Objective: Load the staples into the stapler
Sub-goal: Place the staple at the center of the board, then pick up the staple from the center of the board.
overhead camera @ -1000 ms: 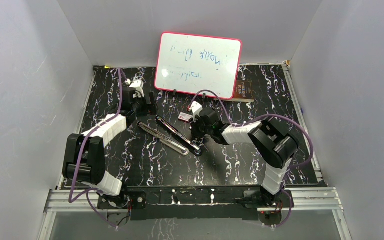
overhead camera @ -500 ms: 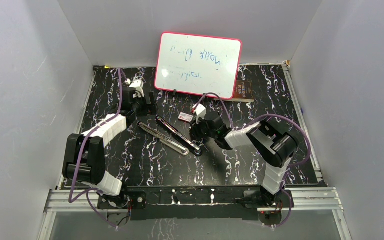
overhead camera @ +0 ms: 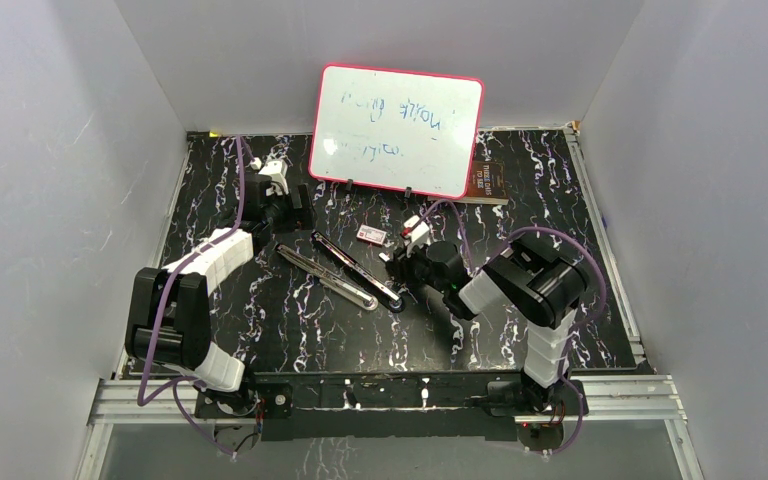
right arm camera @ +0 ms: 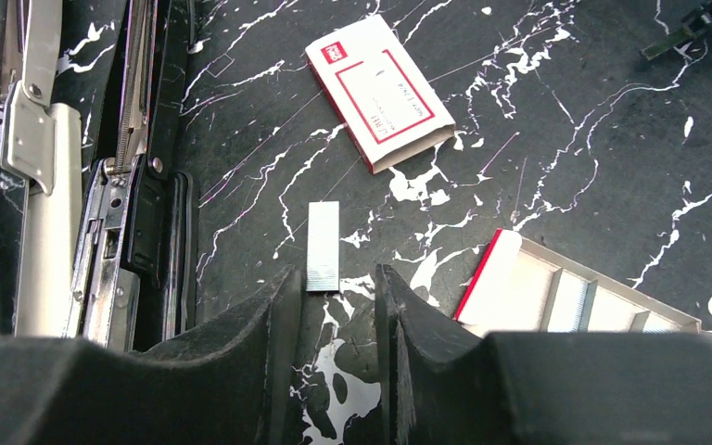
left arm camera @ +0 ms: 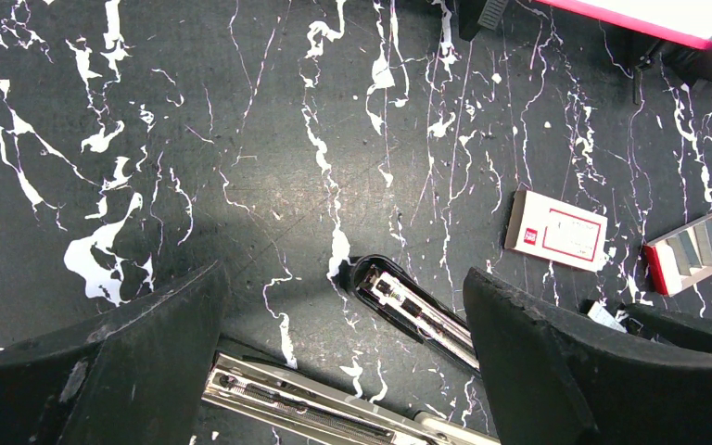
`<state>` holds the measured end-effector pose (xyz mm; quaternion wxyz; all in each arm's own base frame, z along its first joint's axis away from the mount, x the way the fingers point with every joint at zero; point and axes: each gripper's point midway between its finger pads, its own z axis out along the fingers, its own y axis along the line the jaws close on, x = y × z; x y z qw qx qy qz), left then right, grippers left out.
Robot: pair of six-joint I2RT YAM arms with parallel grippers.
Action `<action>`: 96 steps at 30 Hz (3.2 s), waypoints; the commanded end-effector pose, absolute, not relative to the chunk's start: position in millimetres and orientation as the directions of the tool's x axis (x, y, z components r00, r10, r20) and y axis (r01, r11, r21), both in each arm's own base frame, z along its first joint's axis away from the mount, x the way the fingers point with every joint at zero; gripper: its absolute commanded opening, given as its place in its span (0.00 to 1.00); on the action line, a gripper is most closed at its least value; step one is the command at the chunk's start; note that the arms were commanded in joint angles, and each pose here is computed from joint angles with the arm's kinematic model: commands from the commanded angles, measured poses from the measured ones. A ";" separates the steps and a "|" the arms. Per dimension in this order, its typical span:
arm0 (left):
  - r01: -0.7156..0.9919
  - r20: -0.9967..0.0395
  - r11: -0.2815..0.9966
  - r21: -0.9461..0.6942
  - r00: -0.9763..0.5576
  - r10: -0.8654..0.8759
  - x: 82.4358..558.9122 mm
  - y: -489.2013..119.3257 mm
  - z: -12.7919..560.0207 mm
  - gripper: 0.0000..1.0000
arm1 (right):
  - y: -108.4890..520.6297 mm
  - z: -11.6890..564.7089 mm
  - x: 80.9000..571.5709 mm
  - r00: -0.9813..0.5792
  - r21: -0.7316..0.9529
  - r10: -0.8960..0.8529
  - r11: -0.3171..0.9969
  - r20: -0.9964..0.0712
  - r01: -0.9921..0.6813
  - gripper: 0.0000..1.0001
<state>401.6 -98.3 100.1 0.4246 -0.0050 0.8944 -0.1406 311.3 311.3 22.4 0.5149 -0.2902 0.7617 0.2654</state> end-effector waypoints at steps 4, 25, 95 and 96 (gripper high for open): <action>0.120 -0.764 0.956 -0.267 -0.631 -0.134 401.2 -99.3 103.4 0.97 | 283.6 -45.4 285.3 -0.421 0.109 -0.276 0.713 -0.864 -0.692 0.39; 0.122 -0.764 0.956 -0.267 -0.631 -0.133 400.7 -99.5 103.8 0.97 | 298.2 -51.0 275.7 -0.382 0.097 -0.334 0.630 -0.862 -0.770 0.27; 0.124 -0.772 0.954 -0.273 -0.619 -0.141 399.0 -99.7 109.9 0.97 | 284.7 116.7 311.8 -0.300 0.040 -0.186 0.788 -0.936 -0.614 0.00; 0.124 -0.773 0.954 -0.273 -0.619 -0.141 399.2 -99.6 110.0 0.97 | 290.1 117.8 308.8 -0.291 0.033 -0.192 0.782 -0.937 -0.623 0.00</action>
